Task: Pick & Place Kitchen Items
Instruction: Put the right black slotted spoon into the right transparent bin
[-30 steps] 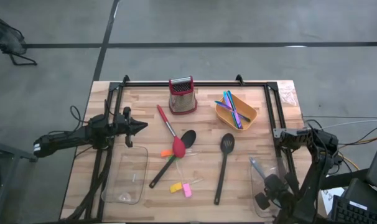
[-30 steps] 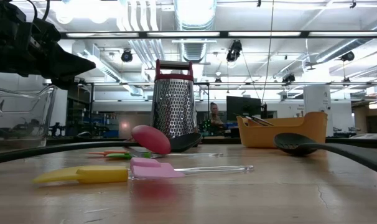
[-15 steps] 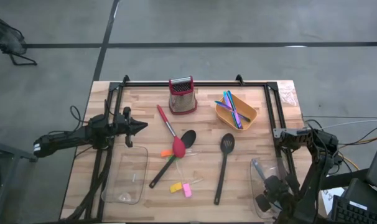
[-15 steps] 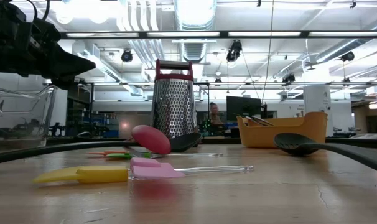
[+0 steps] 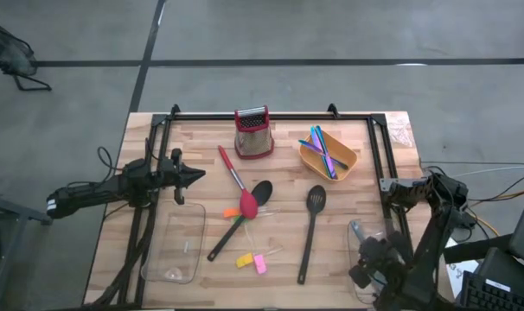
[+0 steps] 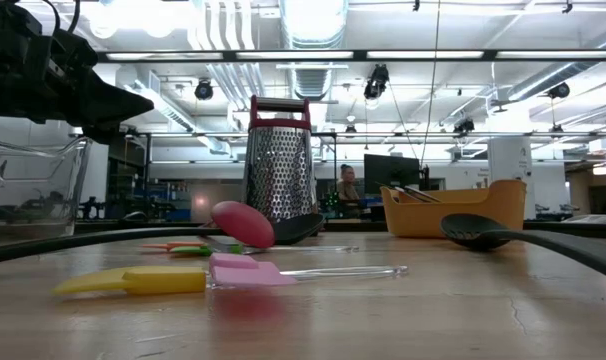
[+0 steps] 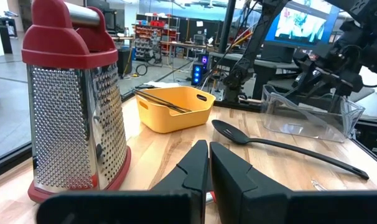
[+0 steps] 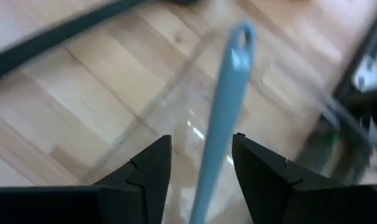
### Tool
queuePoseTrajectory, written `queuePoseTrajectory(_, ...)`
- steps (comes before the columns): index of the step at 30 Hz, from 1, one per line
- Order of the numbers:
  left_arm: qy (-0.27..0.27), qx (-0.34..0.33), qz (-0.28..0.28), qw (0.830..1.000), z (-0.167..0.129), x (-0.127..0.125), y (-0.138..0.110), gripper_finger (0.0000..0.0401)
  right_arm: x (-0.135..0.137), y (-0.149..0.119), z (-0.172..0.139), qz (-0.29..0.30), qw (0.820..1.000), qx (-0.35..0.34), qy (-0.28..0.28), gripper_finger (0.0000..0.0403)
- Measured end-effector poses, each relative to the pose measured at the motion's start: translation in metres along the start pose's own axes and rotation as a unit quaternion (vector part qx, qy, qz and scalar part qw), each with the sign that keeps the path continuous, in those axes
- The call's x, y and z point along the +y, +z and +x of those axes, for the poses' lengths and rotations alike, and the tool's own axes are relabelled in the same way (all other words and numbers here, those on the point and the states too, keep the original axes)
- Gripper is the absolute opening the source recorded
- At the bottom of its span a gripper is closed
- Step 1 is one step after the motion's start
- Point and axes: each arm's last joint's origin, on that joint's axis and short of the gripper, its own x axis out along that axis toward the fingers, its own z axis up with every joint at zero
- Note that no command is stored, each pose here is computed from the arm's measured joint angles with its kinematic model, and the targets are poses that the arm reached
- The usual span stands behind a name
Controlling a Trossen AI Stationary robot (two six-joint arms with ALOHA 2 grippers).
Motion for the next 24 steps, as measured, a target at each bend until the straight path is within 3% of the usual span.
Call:
queuePoseTrajectory(12,0.0,0.0,0.0,1.0,0.0,0.0,0.0,0.0023,0.024,0.06,0.009,-0.126,0.988,-0.092,0.011,0.014)
queuePoseTrajectory(19,0.0,0.0,0.0,1.0,0.0,0.0,0.0,0.0023,0.033,0.094,0.022,-0.172,0.98,-0.094,-0.01,0.0126)
queuePoseTrajectory(24,0.0,0.0,0.0,1.0,0.0,0.0,0.0,0.0023,0.043,0.112,0.033,-0.211,0.974,-0.088,0.007,0.012)
